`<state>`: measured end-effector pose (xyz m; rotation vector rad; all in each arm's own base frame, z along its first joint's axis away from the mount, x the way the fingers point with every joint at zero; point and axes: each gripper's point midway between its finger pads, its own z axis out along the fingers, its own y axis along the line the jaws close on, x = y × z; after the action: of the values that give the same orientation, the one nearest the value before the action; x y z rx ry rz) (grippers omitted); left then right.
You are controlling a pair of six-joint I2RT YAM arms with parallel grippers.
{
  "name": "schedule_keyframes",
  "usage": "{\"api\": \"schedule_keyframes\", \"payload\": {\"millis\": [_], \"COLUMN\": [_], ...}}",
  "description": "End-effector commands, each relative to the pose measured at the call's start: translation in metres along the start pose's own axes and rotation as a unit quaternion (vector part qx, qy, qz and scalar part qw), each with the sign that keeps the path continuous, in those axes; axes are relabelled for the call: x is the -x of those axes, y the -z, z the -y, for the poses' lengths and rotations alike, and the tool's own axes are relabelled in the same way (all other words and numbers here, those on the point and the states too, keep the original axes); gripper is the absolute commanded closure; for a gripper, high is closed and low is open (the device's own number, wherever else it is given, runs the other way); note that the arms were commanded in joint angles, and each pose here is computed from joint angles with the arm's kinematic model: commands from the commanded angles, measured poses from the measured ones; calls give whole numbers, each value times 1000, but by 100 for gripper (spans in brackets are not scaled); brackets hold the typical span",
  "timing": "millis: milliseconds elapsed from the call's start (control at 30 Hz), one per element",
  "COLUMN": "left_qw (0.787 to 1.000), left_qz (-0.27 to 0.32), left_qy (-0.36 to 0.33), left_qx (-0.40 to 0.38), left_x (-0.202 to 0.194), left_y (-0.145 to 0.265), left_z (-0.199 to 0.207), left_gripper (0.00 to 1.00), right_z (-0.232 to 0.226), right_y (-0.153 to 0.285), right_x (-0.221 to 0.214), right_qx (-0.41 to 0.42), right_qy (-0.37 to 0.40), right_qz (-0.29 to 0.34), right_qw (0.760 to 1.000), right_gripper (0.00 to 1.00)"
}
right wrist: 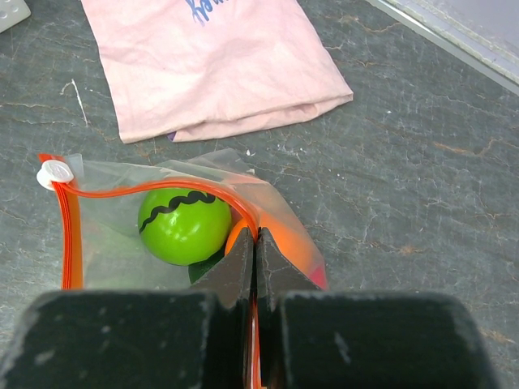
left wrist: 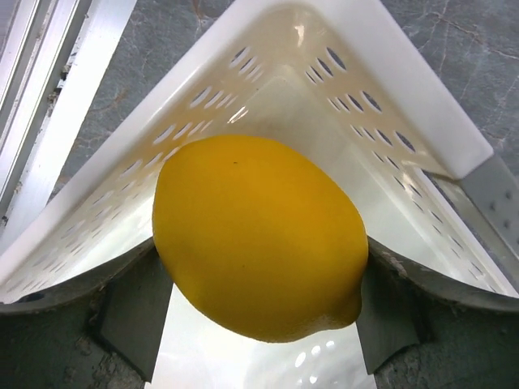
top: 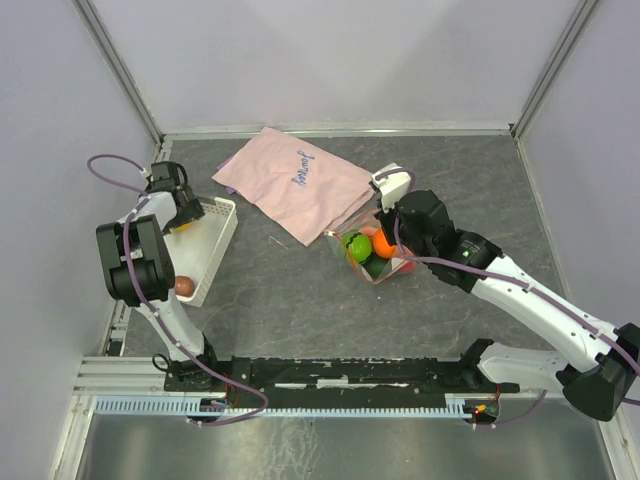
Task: Place the food in the zip-top bag and seal the zipper
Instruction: Pick up the fake fruit from the bin.
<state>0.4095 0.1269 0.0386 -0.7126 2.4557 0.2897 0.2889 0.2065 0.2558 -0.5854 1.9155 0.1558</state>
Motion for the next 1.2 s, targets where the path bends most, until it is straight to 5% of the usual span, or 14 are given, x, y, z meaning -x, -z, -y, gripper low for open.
{"api": "schedule_keyframes", "payload": {"millis": [0, 267, 700, 867, 1167], "left_qw": [998, 999, 979, 952, 859], "left_qz": [52, 36, 85, 107, 129], "left_qy": [37, 25, -26, -46, -111], "left_qx": [-3, -8, -184, -285, -482], "left_x": [28, 21, 5, -18, -81], "left_y": [25, 44, 161, 211, 305], "left_z": [-3, -5, 75, 106, 164], "left_gripper": [26, 58, 59, 59, 59], "right_z": [0, -1, -7, -3, 5], "right_y": [-2, -1, -1, -5, -5], "right_x": [13, 14, 18, 14, 17], "right_qx": [0, 5, 21, 5, -19], "right_qy": [-15, -18, -18, -12, -9], "right_qz": [25, 26, 11, -7, -25], "right_qw": [1000, 1000, 1000, 1000, 999], "right_gripper": [98, 98, 98, 98, 98]}}
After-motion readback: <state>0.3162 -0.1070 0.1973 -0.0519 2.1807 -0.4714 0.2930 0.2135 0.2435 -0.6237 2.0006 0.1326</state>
